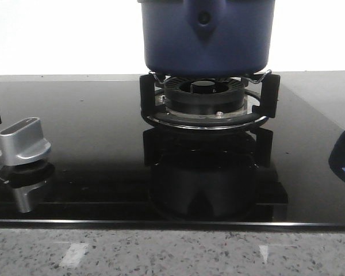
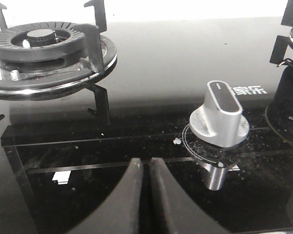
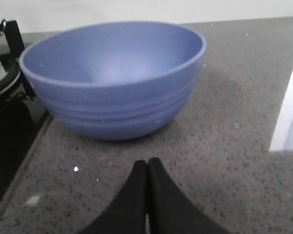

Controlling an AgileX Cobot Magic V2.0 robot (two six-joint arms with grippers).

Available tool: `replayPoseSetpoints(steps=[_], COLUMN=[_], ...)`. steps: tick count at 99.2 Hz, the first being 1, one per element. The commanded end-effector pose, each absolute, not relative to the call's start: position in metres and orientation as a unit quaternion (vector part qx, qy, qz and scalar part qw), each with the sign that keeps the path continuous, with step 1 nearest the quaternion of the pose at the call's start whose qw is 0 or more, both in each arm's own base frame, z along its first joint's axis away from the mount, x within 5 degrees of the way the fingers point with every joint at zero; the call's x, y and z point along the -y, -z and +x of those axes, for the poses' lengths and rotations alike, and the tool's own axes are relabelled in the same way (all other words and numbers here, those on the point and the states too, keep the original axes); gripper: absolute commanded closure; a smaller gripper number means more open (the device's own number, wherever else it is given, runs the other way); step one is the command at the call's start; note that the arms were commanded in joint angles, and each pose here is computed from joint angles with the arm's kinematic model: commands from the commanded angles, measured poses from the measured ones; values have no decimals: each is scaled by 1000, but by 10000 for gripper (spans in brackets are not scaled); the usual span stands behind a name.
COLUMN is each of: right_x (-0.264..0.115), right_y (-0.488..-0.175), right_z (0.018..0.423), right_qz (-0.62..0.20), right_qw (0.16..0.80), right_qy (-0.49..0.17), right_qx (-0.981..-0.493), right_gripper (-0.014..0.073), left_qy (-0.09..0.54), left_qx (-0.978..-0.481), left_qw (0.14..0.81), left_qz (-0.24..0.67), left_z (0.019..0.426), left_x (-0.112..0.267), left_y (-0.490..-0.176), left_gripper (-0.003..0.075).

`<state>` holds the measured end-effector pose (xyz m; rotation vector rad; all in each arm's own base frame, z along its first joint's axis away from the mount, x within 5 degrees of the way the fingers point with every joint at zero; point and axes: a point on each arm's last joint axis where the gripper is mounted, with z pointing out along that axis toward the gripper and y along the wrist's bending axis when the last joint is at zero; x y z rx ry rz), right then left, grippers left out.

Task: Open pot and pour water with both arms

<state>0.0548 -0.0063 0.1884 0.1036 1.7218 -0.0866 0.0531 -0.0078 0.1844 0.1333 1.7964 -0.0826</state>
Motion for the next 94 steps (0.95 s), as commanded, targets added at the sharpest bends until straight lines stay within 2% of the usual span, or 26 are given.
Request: replayPoseSetpoints(steps=[1, 22, 94], right_x=[7, 6, 6], right_y=[-187, -174, -175], right_z=[55, 53, 53], right_qz=[41, 44, 44], right_qw=[673, 616, 620], right_qy=[51, 43, 43], right_qx=[-736, -785, -782], right_gripper=[664, 664, 664], left_qy=[43, 43, 43], left_qx=[-769, -769, -769], left_qw=[635, 635, 635], left_qz=[48, 48, 48], left_z=[53, 53, 53], left_x=[8, 8, 8], left_y=[-179, -179, -179], left_gripper=[740, 741, 740])
